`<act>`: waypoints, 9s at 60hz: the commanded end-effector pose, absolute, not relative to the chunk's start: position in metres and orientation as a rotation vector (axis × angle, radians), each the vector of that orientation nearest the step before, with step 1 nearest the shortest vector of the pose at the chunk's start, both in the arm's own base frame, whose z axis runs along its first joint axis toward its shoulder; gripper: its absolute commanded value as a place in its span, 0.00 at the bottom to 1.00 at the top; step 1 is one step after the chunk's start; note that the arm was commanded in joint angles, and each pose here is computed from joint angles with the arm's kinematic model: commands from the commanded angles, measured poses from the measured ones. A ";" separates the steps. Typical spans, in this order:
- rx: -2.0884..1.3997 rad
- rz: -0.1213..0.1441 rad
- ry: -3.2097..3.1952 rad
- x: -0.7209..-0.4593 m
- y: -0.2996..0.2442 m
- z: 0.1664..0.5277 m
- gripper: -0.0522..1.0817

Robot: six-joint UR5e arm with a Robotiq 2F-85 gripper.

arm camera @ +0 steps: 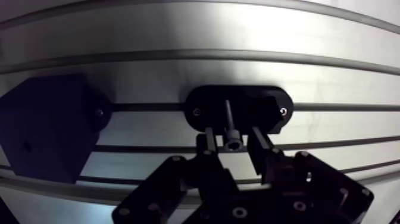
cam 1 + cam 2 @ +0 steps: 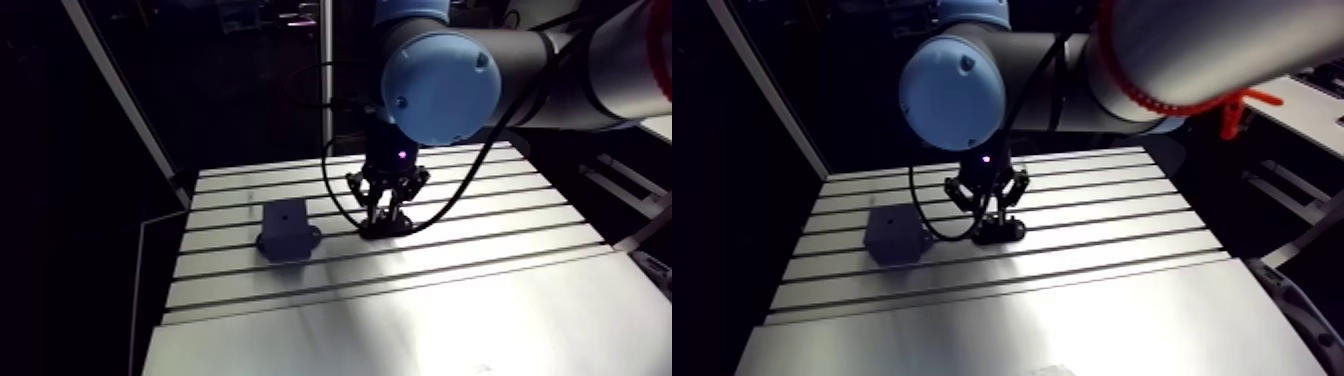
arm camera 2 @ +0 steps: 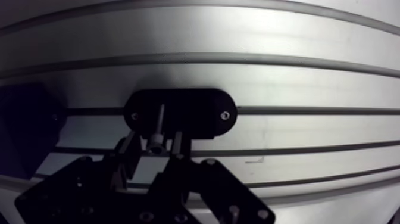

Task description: Pick up the M10 bolt and insert it into the hole until fully seated.

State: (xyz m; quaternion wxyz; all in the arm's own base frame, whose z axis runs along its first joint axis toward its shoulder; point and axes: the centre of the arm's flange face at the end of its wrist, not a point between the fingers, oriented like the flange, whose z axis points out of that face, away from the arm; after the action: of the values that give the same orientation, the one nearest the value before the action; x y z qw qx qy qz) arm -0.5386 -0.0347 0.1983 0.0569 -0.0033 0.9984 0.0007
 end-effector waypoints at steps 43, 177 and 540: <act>-0.012 0.000 3.028 -0.541 -0.034 0.198 0.61; -0.006 -0.014 3.052 -0.561 -0.033 0.296 1.00; -0.402 0.071 2.612 -0.602 -0.221 0.254 1.00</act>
State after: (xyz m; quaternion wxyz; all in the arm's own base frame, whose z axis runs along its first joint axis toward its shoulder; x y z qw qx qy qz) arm -0.6016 -0.2206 0.2562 0.2441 -0.1476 0.9581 0.0266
